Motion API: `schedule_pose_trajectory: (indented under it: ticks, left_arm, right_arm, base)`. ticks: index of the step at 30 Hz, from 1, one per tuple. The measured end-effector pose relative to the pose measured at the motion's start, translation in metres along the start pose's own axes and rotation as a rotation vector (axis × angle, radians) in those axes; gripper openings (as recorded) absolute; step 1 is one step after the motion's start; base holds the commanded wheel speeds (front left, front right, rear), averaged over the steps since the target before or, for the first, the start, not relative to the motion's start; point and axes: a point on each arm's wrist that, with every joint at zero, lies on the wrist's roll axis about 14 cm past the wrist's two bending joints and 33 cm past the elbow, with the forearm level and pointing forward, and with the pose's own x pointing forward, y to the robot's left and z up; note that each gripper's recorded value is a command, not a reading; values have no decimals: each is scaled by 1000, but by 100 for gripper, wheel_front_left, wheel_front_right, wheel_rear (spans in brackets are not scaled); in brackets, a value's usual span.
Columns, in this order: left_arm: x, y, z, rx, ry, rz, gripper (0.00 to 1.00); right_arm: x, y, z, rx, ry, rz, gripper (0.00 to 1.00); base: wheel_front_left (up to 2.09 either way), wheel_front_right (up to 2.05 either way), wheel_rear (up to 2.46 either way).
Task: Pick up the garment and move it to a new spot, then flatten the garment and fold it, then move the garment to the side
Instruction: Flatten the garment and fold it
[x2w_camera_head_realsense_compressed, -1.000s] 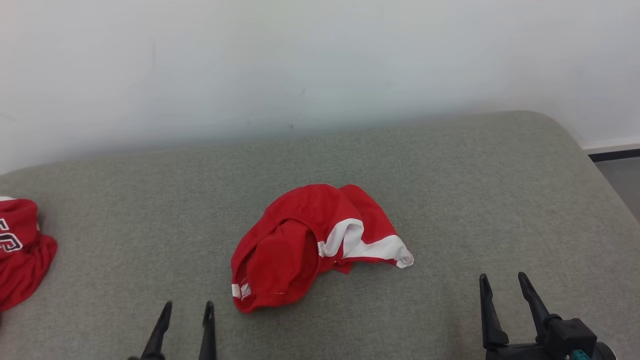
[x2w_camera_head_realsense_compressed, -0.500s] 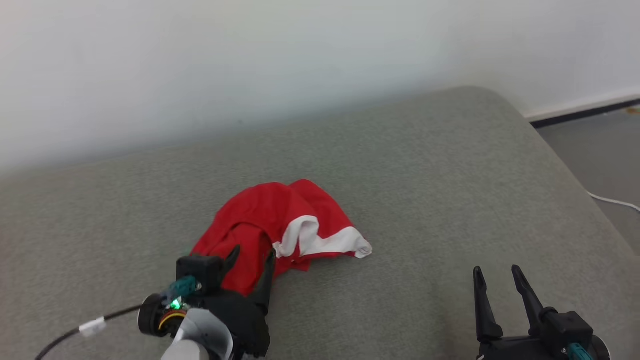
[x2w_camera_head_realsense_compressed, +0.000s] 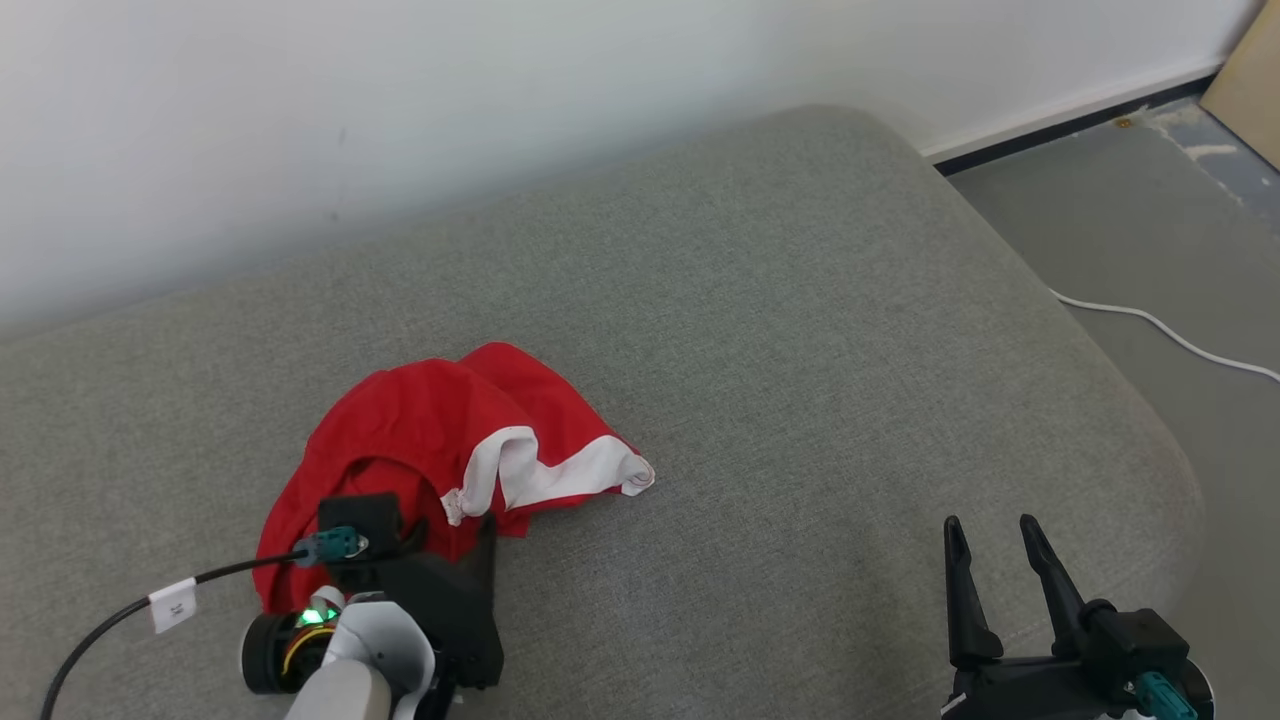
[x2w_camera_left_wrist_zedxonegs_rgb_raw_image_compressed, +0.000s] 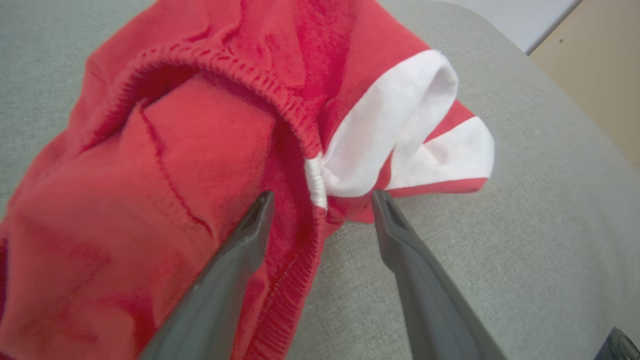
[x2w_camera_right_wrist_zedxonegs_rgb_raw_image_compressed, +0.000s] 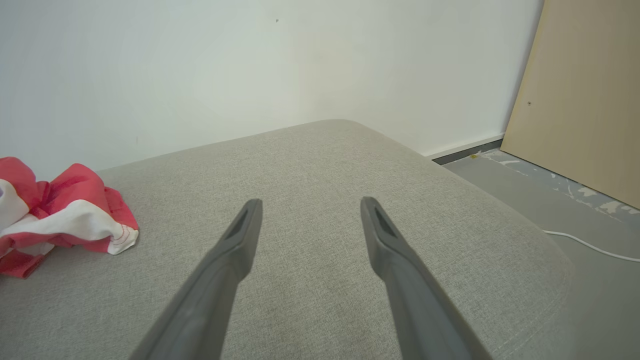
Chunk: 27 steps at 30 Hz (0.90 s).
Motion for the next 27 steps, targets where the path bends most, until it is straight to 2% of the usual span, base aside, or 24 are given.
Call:
schedule_pose_trajectory:
  ticks: [1, 2, 3, 5, 7, 8, 10, 12, 14, 22, 27]
  left_arm:
    - [2, 2, -2, -2, 7, 5, 98]
    - [3, 6, -3, -6, 10, 16, 91]
    - [5, 8, -2, -10, 6, 25, 88]
    - [6, 12, 2, -30, -5, 33, 69]
    - [5, 17, 3, -49, -8, 41, 63]
    - [4, 19, 4, -58, -12, 43, 63]
    - [2, 22, 8, -84, -24, 44, 74]
    - [-1, 24, 10, -98, -28, 40, 91]
    - [-5, 26, 10, -101, -28, 35, 100]
    - [-18, 31, 15, -110, -45, 39, 100]
    - [-14, 20, 9, -95, -20, 15, 100]
  right_arm:
    - [0, 0, 0, 0, 2, -2, 100]
    - [1, 0, -1, 2, 3, -2, 100]
    - [2, 0, 0, 3, 2, -2, 100]
    - [3, 2, 1, 3, 0, 2, 100]
    - [4, 4, 1, 8, -1, 8, 100]
    - [4, 5, 1, 9, -1, 10, 100]
    - [4, 6, 1, 10, -3, 13, 100]
    - [5, 6, 1, 11, -3, 16, 100]
    - [5, 8, 1, 11, -4, 20, 100]
    - [6, 14, 1, 7, -4, 42, 100]
    - [7, 18, 1, 6, -5, 54, 100]
  base:
    - [0, 0, 0]
    - [0, 0, 0]
    - [0, 0, 0]
    - [0, 0, 0]
    - [0, 0, 0]
    - [0, 0, 0]
    - [0, 0, 0]
    - [0, 0, 0]
    - [0, 0, 0]
    - [0, 0, 0]
    - [0, 0, 0]
